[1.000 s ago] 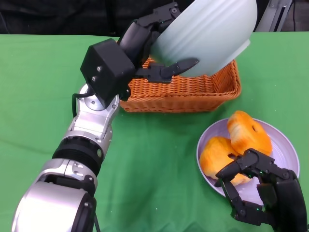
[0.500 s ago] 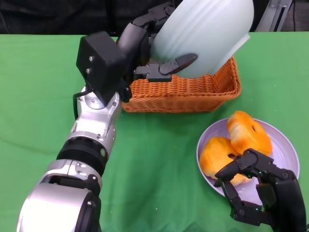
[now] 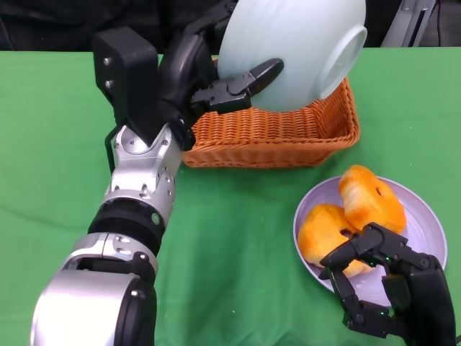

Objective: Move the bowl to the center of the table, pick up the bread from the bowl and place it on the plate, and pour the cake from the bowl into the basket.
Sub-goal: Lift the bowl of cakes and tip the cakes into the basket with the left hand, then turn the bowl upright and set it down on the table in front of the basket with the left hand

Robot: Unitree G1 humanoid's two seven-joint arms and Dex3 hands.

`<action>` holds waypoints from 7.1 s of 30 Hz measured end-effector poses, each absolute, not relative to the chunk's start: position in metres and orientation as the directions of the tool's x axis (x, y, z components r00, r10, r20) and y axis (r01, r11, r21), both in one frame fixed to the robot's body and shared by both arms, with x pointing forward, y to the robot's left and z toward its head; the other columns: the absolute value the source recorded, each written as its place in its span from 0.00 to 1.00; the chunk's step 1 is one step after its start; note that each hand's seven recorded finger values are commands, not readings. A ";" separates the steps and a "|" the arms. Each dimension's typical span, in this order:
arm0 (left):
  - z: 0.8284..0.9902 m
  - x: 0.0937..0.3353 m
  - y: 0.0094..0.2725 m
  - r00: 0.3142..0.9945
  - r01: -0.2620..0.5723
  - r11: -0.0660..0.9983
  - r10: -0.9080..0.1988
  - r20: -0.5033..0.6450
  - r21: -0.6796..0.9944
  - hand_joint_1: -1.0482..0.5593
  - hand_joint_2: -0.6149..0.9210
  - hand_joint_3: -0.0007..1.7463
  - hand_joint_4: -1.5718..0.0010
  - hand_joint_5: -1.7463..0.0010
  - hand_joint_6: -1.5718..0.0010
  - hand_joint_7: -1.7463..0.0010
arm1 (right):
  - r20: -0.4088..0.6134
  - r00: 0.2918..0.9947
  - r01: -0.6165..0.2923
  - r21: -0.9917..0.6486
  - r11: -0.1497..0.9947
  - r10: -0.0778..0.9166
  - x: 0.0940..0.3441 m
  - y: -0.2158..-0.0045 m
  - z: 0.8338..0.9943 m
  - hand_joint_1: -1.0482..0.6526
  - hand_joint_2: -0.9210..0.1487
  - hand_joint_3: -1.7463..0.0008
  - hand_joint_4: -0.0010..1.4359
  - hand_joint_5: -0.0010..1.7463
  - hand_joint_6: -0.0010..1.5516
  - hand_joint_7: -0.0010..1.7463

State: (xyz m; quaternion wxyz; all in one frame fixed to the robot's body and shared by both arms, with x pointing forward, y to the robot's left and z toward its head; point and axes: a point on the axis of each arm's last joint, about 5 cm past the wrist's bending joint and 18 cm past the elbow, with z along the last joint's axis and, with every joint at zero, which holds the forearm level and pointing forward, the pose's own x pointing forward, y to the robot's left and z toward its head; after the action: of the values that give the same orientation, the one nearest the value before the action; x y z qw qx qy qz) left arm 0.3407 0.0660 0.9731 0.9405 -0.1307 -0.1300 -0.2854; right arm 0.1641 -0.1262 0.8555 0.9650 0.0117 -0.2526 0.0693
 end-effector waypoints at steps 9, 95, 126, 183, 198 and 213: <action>0.977 0.345 0.066 0.810 0.583 0.767 -0.524 0.264 -0.268 0.56 0.85 0.52 0.52 0.00 0.51 0.23 | 0.490 0.861 -0.152 -0.013 0.988 0.138 0.164 -0.124 0.856 0.56 0.42 0.42 0.55 0.76 0.46 0.67; 1.006 0.356 0.063 0.747 0.383 0.391 -0.664 0.032 -0.837 0.56 0.91 0.44 0.55 0.00 0.57 0.09 | 0.487 0.859 -0.179 -0.011 0.984 0.161 0.167 -0.127 0.860 0.51 0.39 0.47 0.55 0.75 0.47 0.65; 1.015 0.353 0.070 0.691 0.719 0.576 -0.651 0.313 -0.390 0.55 0.85 0.53 0.53 0.00 0.48 0.23 | 0.486 0.856 -0.194 -0.017 0.981 0.178 0.167 -0.127 0.860 0.54 0.38 0.47 0.54 0.76 0.46 0.66; 0.946 0.282 0.180 0.424 -0.133 0.740 -0.558 0.713 0.659 0.60 0.89 0.47 0.60 0.00 0.60 0.21 | 0.487 0.860 -0.162 -0.019 0.987 0.151 0.171 -0.135 0.856 0.52 0.40 0.45 0.56 0.73 0.48 0.64; 0.916 0.276 0.196 0.320 -0.341 0.668 -0.579 0.750 0.661 0.56 0.96 0.36 0.60 0.00 0.60 0.23 | 0.489 0.861 -0.154 -0.009 0.988 0.139 0.171 -0.137 0.856 0.53 0.38 0.47 0.54 0.74 0.47 0.65; 0.866 0.242 0.212 0.444 -0.328 0.636 -0.550 0.708 0.699 0.60 0.96 0.36 0.63 0.00 0.68 0.15 | 0.506 0.853 -0.136 -0.021 0.990 0.128 0.177 -0.150 0.860 0.52 0.33 0.54 0.54 0.74 0.47 0.64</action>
State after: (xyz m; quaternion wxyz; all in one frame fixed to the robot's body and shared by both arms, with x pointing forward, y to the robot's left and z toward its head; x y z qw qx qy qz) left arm 0.2415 0.2116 0.8659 0.7386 0.4202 -0.5218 -0.0752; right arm 0.1766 -0.1498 0.8604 0.9626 0.0079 -0.2621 0.0685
